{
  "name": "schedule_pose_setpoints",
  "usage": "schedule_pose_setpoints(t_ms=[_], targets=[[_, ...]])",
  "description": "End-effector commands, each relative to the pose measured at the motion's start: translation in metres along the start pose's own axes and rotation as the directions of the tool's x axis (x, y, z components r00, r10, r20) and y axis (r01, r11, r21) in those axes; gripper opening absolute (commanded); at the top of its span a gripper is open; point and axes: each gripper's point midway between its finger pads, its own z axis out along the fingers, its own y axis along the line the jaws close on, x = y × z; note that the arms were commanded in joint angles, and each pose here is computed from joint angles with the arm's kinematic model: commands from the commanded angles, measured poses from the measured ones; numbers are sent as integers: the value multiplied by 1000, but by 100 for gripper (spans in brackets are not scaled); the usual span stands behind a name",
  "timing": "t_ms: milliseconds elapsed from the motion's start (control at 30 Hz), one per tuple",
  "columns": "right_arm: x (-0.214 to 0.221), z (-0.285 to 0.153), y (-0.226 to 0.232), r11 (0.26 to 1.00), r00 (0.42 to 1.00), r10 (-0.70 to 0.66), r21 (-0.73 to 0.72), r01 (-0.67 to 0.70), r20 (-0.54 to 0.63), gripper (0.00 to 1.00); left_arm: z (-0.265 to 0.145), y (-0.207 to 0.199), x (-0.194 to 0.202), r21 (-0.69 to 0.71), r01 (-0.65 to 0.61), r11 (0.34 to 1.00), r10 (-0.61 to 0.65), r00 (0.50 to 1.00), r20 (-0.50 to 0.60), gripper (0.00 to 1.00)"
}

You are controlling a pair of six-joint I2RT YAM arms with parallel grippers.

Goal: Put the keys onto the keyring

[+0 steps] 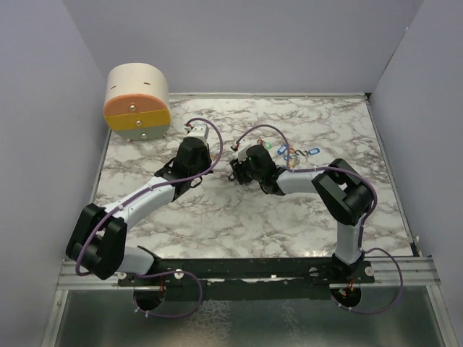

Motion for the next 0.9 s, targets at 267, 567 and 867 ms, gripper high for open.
schedule_pose_setpoints(t_ms=[267,567,867], targets=[[-2,16,-6,999,999,-27,34,26,35,31,6,2,-3,-11,-8,1000,8,1000,9,0],[-9,13,-10,998,997,-19,58,15,75,13,9,1,0,-10,-10,1000,10,1000,0,0],[-30,-7,-13,997,987,2,75,-14,160,1,9,1,0,-10,-10,1000,10,1000,1,0]])
